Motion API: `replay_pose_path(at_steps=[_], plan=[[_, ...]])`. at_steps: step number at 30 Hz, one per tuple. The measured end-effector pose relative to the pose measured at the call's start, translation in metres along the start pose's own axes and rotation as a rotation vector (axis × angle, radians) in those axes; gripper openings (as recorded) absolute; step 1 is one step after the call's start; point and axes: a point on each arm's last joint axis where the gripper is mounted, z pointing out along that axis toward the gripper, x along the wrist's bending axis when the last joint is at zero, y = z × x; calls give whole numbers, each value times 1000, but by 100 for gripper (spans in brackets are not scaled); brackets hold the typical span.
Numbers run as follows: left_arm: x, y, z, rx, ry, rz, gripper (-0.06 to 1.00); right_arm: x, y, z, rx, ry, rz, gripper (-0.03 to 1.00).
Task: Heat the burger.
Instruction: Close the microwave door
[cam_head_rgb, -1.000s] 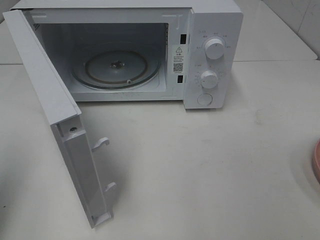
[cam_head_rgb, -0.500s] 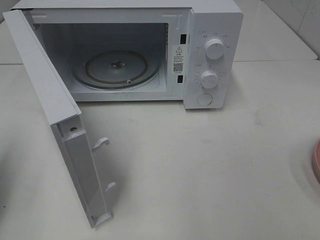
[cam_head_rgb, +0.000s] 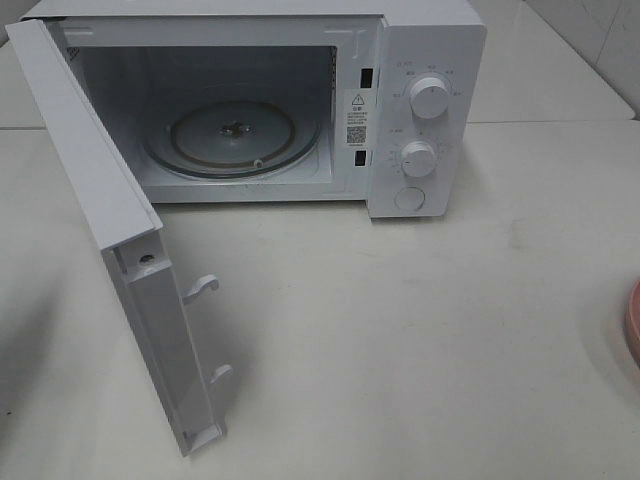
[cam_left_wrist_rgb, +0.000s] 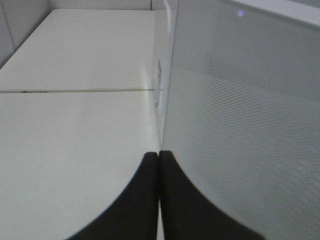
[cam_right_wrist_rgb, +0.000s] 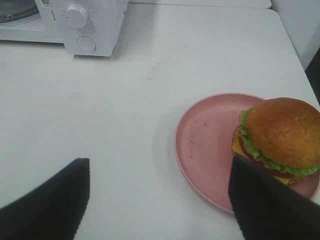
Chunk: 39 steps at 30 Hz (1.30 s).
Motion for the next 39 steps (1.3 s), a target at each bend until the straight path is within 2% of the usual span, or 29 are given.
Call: replay_pose_path(at_steps=[1,2,4,5,6,8,16,21,32,39], plan=[[-2,0,2,-18,-20,-1,0,0,0,0,0,0,0,75],[-5,0,6,-51,-69,4,0,0,0,0,0,0,0,75],[-7,0,7,-65,-89,6,0,0,0,0,0,0,0,75],[-11,0,10,-93,-132,7,0,0,0,0,0,0,0,75],[-11,0,10,-93,-132,7,0,0,0,0,0,0,0,75],[-19,-1,13,-119,-189,2,0,0,0,0,0,0,0,75],[-45,-15,22,-64,-301,30,0,0,0,0,0,0,0,75],[-57,-20,25,-64,-315,11,0,0,0,0,0,0,0,75],[-83,-25,38,-77,-260,6,0,0,0,0,0,0,0,75],[-115,-20,60,-108,-282,-21,0,0,0,0,0,0,0,75]])
